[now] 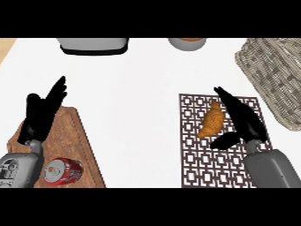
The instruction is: Pick the croissant from the placemat and place it in the basket
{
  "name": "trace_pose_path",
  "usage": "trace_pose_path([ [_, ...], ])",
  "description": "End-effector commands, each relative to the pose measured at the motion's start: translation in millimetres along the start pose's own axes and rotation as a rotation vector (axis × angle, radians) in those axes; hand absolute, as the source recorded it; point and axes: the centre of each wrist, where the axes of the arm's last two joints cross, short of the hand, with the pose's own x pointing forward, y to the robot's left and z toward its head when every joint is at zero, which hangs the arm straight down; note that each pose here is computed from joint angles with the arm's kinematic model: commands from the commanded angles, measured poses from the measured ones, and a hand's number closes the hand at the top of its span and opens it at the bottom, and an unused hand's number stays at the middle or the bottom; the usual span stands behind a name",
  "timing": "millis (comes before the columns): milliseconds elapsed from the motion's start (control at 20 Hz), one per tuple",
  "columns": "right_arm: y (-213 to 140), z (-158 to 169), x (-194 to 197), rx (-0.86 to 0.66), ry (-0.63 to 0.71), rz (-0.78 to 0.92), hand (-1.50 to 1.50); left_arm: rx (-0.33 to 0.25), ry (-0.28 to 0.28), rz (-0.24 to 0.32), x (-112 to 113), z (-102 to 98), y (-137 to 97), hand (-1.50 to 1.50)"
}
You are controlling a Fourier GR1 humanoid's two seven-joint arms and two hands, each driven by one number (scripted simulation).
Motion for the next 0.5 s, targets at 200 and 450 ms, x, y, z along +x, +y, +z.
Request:
trace_pose_path([
  [200,6.9,-36.8,10.3,0.030,0.015,-0.005,-1.50,-0.012,-0.002,0.005,-6.3,-4.1,0.4,0.00],
  [450,20.8,-7.5,1.1,0.012,-0.002,-0.019,-1.50,0.008,-0.013,-0.011,-14.2,0.1,-11.1,0.00],
])
